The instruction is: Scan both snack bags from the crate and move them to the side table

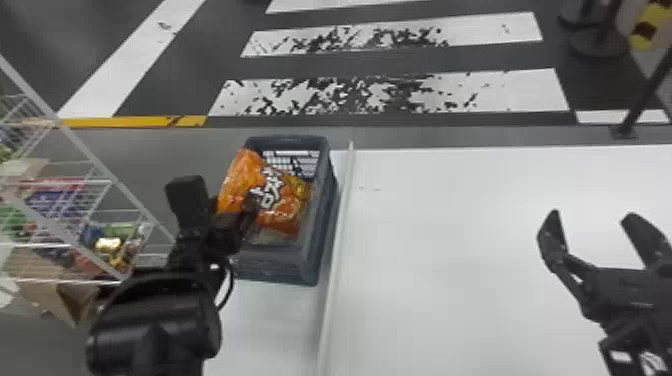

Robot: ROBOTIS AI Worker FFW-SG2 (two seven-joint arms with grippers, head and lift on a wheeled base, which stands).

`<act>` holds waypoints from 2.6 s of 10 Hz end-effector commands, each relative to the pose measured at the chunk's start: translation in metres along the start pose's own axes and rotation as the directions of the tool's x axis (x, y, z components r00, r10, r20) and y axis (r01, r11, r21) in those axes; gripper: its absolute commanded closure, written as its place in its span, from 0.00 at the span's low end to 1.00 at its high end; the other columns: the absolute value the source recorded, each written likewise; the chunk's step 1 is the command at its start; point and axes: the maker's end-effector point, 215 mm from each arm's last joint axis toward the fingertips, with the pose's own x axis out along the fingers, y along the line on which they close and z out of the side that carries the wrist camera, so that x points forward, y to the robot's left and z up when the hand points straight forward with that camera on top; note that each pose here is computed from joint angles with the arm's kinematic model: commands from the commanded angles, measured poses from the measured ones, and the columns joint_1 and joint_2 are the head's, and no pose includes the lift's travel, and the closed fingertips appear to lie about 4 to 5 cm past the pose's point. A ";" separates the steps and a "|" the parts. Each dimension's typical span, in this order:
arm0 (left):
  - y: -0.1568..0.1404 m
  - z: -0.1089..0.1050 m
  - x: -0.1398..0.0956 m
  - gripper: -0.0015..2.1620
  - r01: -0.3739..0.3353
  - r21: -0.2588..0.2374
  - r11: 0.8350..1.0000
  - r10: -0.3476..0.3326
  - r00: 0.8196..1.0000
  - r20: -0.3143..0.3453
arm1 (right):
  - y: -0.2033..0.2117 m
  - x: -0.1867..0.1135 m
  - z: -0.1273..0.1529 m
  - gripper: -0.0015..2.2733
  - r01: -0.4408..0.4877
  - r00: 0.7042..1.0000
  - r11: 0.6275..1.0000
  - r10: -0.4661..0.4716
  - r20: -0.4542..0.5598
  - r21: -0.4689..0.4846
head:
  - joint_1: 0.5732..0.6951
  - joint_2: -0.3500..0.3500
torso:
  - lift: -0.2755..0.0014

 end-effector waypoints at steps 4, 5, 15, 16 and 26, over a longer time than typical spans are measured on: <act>-0.012 -0.006 -0.005 0.84 0.017 0.041 0.999 -0.014 0.998 -0.069 | -0.004 0.000 -0.003 0.04 0.006 1.000 1.000 -0.006 -0.007 0.001 | 1.00 0.74 | 0.89; -0.011 0.000 -0.008 0.87 0.010 0.037 0.999 -0.008 0.998 -0.064 | -0.006 -0.001 -0.002 0.04 0.010 1.000 1.000 -0.010 -0.002 0.003 | 1.00 0.74 | 0.89; 0.017 0.121 -0.103 0.87 0.063 -0.173 0.983 -0.041 0.991 0.128 | -0.004 -0.005 -0.003 0.04 0.005 1.000 1.000 -0.005 -0.004 0.004 | 1.00 0.78 | 0.89; 0.005 0.124 -0.108 0.87 0.121 -0.204 0.971 -0.095 0.987 0.133 | -0.003 -0.004 -0.002 0.04 0.005 1.000 1.000 -0.005 -0.001 0.005 | 1.00 0.77 | 0.89; -0.220 0.060 -0.038 0.87 0.540 -0.283 0.793 -0.502 0.841 0.200 | -0.011 0.003 0.003 0.04 0.026 1.000 1.000 -0.026 0.011 0.002 | 1.00 0.43 | 0.89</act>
